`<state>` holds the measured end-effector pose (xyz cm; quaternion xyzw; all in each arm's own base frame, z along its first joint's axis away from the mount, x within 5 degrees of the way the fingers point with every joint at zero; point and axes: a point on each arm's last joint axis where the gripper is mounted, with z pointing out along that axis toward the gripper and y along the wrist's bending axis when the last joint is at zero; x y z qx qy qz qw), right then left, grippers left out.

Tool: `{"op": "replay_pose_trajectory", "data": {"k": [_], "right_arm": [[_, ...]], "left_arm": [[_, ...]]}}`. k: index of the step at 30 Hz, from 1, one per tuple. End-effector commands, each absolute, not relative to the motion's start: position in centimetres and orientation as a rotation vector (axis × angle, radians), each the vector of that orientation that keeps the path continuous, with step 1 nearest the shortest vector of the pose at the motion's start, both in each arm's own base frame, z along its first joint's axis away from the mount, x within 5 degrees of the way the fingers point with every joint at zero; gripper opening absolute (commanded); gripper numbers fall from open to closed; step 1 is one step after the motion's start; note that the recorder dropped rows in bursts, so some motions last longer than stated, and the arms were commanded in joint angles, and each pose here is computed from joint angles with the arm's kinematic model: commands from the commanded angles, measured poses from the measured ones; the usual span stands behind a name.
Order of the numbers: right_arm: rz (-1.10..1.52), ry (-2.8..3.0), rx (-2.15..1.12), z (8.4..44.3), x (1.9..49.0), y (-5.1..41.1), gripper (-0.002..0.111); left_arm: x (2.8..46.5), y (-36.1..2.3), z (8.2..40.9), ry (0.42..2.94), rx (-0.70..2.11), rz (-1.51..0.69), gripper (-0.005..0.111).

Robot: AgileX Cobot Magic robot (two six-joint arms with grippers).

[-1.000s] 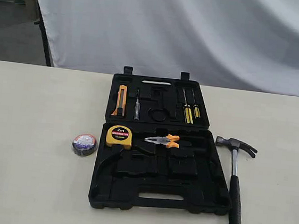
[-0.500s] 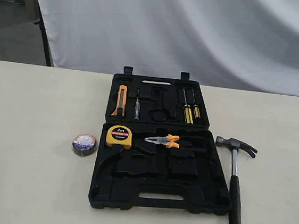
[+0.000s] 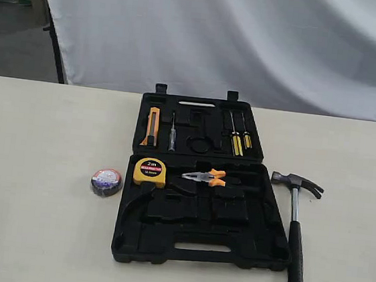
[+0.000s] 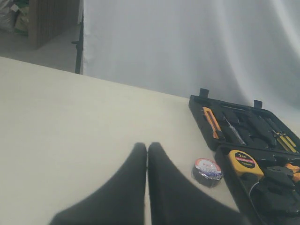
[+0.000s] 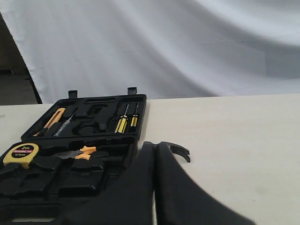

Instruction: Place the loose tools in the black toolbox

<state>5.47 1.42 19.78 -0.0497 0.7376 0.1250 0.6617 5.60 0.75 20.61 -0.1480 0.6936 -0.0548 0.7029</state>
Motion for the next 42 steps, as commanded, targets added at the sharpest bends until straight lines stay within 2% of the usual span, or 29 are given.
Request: {"op": "replay_pose_trajectory", "data": {"k": [1, 42], "right_arm": [[0.267, 1.651, -0.12, 19.82, 5.45, 1.38, -0.001], [0.317, 1.621, -0.07, 20.14, 5.47, 1.39, -0.001]], "left_arm": [[5.54, 0.89, 20.78, 1.526, -0.346, -0.103, 0.001], [5.54, 0.89, 20.78, 1.526, -0.346, -0.103, 0.001]]}}
